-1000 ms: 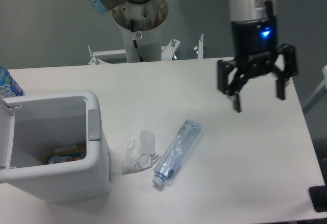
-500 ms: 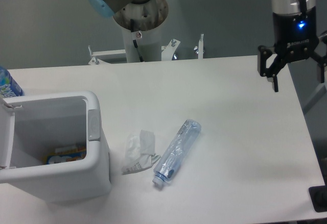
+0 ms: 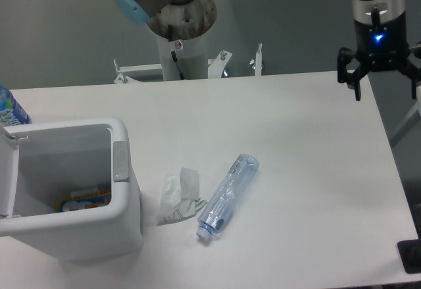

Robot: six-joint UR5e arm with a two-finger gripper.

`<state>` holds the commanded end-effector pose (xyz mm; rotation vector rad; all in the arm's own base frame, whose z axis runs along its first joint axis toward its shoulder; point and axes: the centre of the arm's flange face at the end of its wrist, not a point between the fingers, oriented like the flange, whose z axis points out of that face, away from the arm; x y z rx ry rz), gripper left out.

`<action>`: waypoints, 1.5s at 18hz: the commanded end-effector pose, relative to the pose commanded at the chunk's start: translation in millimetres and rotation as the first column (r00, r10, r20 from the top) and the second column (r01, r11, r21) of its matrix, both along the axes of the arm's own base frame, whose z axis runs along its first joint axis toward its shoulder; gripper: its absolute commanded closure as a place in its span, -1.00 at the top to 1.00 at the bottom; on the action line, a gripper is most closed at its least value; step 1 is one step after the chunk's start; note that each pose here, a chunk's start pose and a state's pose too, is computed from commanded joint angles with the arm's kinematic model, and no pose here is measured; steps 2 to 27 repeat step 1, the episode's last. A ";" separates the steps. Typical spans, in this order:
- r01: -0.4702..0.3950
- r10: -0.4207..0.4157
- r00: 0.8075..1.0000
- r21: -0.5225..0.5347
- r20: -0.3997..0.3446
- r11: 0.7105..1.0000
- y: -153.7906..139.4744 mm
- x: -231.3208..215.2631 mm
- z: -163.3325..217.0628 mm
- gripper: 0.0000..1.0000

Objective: Open the trash can

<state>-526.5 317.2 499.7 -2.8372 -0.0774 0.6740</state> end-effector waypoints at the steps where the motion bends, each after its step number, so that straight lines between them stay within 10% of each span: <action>1: 0.000 0.000 1.000 0.000 0.000 1.000 0.0 0.0 0.0 1.00; 27: 0.000 0.000 1.000 0.000 0.000 1.000 0.0 0.0 0.0 1.00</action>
